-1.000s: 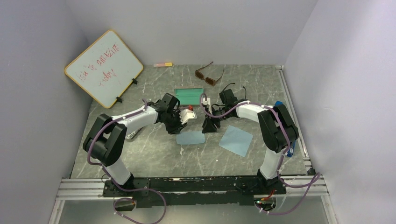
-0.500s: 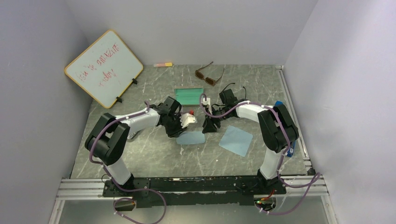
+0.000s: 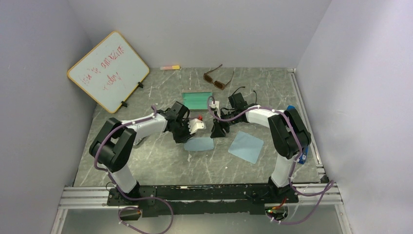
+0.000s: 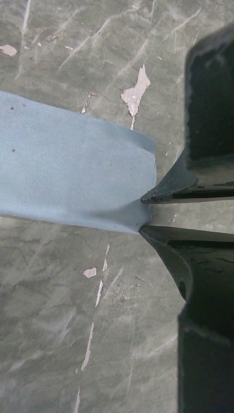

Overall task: Organize the sunglasses
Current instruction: Fold the glasses cleaning cloth at the center of the board.

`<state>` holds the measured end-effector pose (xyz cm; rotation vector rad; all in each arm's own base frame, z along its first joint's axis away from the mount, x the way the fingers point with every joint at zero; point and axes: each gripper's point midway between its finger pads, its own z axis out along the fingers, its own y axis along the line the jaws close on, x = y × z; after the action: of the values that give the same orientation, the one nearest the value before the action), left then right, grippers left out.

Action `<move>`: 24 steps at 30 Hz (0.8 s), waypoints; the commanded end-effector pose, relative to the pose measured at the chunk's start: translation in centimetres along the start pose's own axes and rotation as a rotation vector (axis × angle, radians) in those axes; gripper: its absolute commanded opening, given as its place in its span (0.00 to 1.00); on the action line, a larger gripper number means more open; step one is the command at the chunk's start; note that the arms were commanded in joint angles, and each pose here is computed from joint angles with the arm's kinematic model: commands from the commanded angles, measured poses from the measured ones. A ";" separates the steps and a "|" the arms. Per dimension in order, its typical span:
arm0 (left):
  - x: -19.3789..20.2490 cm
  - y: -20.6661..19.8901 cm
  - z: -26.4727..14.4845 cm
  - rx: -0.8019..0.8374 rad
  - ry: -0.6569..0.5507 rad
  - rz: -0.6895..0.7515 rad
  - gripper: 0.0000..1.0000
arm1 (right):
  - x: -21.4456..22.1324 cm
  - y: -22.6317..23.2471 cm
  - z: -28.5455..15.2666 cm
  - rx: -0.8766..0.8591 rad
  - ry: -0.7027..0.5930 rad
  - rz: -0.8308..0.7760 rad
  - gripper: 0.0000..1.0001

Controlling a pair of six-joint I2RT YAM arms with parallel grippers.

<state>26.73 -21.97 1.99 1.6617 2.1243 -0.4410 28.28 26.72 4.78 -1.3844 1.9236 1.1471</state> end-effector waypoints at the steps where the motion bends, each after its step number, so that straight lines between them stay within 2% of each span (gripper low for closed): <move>1: -0.7 0.4 0.0 -0.023 -0.019 0.012 0.29 | -0.8 -0.9 0.0 0.023 -0.017 -0.018 0.46; 3: -0.7 0.5 0.1 -0.022 -0.017 0.012 0.28 | -0.8 -0.9 0.0 0.026 -0.015 -0.018 0.46; 5: -0.6 0.5 0.1 -0.022 -0.013 0.013 0.19 | -0.7 -1.0 0.0 0.030 -0.012 -0.017 0.46; 7: -0.6 0.5 0.0 -0.026 -0.009 0.013 0.06 | -0.6 -1.0 0.0 0.032 -0.010 -0.018 0.46; 24: -0.8 0.8 -1.3 -0.059 -0.001 0.002 0.05 | -0.3 -0.9 0.2 0.017 0.003 -0.010 0.44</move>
<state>27.06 -21.57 2.12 1.6569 2.1323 -0.3893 28.42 26.47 4.07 -1.3722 1.9639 1.1290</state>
